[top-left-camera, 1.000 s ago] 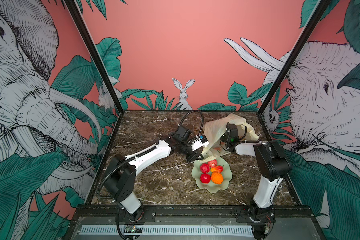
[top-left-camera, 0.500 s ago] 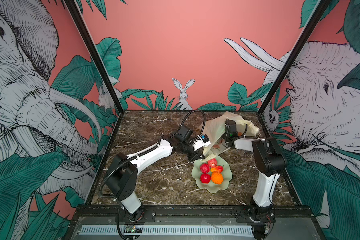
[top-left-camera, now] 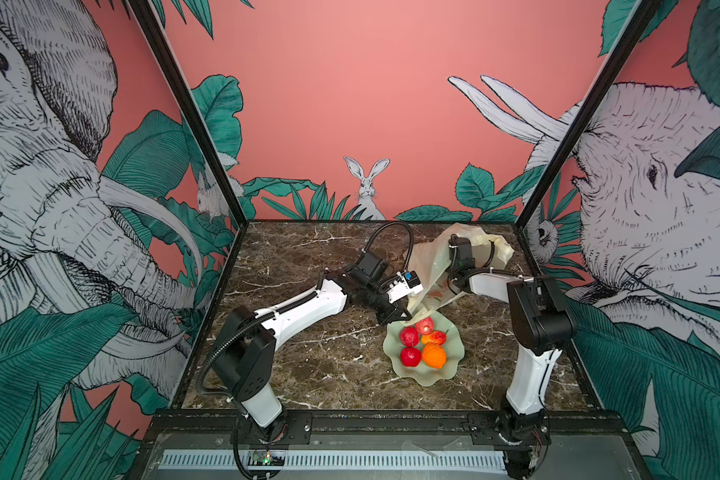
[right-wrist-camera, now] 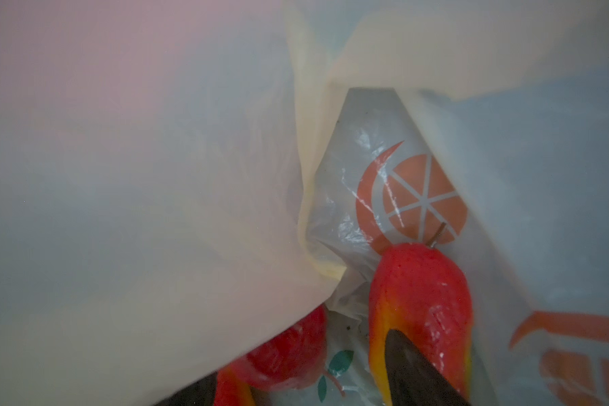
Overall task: Take fruits out of the plastic bag
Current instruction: Take out the fake fruit from the plastic bag.
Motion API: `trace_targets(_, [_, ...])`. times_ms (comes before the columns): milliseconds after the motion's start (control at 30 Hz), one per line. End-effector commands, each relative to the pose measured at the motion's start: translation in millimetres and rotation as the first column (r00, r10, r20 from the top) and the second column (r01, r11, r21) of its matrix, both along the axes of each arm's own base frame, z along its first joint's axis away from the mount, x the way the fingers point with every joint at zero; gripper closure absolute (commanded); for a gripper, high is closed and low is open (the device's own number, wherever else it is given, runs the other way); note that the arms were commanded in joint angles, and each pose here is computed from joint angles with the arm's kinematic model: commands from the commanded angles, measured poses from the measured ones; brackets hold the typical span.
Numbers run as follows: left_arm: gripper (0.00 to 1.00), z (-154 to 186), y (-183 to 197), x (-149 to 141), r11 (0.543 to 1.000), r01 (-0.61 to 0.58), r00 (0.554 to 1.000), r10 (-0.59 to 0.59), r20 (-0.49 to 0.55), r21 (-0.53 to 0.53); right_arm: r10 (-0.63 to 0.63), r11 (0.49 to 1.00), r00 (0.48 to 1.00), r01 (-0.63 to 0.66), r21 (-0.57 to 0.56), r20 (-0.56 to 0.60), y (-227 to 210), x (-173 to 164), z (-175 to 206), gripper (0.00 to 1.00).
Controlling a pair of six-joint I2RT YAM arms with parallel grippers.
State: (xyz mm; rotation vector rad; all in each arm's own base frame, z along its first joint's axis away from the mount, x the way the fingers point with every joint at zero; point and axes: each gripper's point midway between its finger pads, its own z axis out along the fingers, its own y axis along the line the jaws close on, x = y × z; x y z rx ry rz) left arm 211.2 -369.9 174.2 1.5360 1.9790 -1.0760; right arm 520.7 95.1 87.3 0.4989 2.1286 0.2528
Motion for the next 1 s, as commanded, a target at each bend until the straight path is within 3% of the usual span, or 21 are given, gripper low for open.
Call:
trace_targets(0, [1.0,0.8,2.5,-14.8,1.0,0.023,0.999,-0.023,-0.025,0.006,-0.015,0.997,1.0,0.014,-0.08,-0.012,-11.1,6.7,0.7,0.26])
trace_targets(367, [1.0,-6.1,1.2,-21.1,0.999,0.025,0.999,-0.025,-0.029,0.019,-0.07,0.98,0.991,0.046,-0.192,-0.118,-32.6,-0.7,-13.4,0.23])
trace_targets(967, [1.0,-15.5,0.3,-31.1,0.999,0.037,0.998,-0.037,-0.042,0.006,-0.083,0.987,0.978,0.055,-0.15,-0.189,-52.9,6.8,-41.3,0.33])
